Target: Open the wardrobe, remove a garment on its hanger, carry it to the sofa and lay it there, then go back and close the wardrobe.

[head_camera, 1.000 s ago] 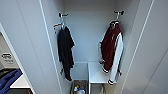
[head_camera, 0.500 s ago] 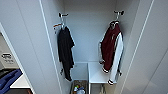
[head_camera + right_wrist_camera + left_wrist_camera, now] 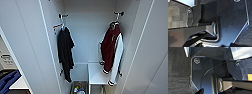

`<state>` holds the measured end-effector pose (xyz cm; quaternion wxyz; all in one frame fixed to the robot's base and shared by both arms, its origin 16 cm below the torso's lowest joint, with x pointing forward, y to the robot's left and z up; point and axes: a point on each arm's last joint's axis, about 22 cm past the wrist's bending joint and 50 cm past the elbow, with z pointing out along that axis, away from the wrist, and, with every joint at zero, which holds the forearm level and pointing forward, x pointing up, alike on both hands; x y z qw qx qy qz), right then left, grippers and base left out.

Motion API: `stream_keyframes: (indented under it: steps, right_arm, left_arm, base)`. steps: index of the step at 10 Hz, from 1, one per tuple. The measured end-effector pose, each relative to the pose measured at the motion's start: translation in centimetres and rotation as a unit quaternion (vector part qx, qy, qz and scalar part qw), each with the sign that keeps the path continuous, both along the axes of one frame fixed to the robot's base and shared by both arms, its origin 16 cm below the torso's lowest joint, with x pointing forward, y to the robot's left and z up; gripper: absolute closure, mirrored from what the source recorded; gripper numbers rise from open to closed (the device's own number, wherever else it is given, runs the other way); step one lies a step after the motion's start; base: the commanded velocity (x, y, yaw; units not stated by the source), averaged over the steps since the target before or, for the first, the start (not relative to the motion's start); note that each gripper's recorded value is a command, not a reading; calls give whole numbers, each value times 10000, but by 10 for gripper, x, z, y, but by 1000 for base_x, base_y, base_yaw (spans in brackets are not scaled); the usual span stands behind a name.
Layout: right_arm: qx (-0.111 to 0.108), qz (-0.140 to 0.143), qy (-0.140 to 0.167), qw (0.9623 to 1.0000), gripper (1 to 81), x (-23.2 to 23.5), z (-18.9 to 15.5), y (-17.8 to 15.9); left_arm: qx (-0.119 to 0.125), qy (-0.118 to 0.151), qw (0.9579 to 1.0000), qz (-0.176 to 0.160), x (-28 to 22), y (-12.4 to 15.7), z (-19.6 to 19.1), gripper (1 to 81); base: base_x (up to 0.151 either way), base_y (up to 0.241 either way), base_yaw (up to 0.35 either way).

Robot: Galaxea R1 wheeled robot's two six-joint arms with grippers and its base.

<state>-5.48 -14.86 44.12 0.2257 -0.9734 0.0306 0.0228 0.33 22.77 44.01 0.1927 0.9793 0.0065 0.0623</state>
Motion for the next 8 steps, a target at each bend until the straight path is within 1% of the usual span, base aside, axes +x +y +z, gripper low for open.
stream_keyframes:
  steps: [3,8]
  right_arm:
    - [38,-15,-79,10000,10,11,0,6]
    - [42,-15,-66,10000,10,10,0,7]
  left_arm:
    - [-9,-79,10000,11,12,-1,0,10]
    - [-9,-65,10000,7,11,-1,0,10]
  base:
    - [74,0,0]
    - [75,0,0]
